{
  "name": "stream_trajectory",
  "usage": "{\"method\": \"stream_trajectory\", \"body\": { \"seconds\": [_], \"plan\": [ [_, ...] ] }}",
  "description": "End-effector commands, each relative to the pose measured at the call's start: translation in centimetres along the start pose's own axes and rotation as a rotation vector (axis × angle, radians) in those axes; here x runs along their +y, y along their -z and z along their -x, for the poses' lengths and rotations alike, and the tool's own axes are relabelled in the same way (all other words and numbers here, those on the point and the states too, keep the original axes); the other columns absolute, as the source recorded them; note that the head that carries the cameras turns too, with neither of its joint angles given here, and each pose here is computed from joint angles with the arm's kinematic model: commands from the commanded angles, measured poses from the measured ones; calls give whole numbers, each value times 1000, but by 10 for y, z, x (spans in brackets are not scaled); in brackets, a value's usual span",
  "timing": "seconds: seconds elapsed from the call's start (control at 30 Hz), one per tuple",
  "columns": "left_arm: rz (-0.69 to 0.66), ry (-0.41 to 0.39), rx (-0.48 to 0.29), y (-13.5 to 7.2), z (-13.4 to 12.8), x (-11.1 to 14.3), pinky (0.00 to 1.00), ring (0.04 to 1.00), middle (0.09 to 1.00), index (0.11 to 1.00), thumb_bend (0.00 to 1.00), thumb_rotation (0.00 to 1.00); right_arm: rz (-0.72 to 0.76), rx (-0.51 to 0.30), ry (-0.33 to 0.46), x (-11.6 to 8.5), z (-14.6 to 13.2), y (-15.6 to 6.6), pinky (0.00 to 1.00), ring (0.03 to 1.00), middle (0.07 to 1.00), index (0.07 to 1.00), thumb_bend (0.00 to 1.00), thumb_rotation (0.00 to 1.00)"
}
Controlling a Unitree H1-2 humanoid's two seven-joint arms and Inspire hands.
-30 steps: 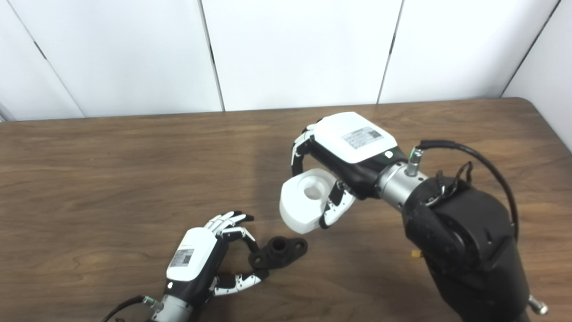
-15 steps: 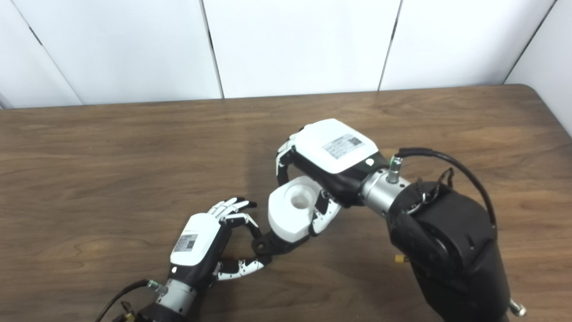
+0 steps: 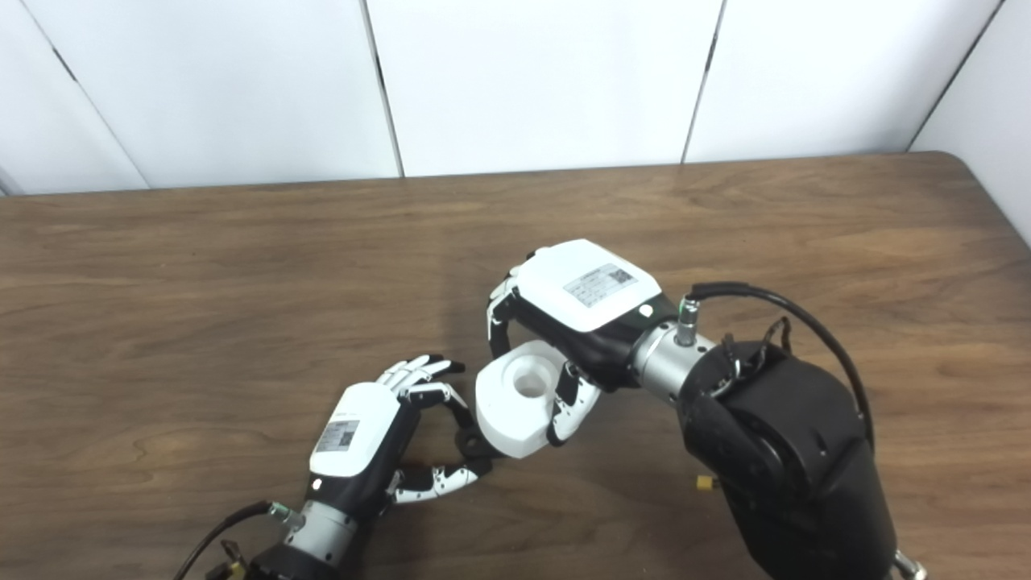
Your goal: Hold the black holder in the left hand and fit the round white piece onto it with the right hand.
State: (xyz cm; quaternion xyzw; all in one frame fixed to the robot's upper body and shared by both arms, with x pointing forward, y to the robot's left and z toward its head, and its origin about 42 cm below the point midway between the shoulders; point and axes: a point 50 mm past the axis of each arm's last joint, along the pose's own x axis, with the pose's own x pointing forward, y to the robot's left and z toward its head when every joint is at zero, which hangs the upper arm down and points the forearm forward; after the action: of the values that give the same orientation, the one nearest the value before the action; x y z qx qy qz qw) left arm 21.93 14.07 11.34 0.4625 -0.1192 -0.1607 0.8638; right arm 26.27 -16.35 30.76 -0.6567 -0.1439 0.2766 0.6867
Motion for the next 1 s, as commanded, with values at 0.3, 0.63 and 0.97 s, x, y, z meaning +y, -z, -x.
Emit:
{"method": "stream_trajectory", "body": {
  "seconds": [0.3,0.63,0.97],
  "plan": [
    [-17,62,19,2,3,-10,881,893,837,487,517,50,34,-4,73,-6,-7,-1,929,865,801,483,525,138],
    [-21,61,16,0,2,-9,877,895,836,487,517,49,34,-5,77,-6,-9,-3,937,870,797,484,525,138],
    [-23,63,19,-3,2,-8,883,895,838,488,517,50,27,-18,67,-3,-8,-6,929,872,806,483,525,137]
  ]
}}
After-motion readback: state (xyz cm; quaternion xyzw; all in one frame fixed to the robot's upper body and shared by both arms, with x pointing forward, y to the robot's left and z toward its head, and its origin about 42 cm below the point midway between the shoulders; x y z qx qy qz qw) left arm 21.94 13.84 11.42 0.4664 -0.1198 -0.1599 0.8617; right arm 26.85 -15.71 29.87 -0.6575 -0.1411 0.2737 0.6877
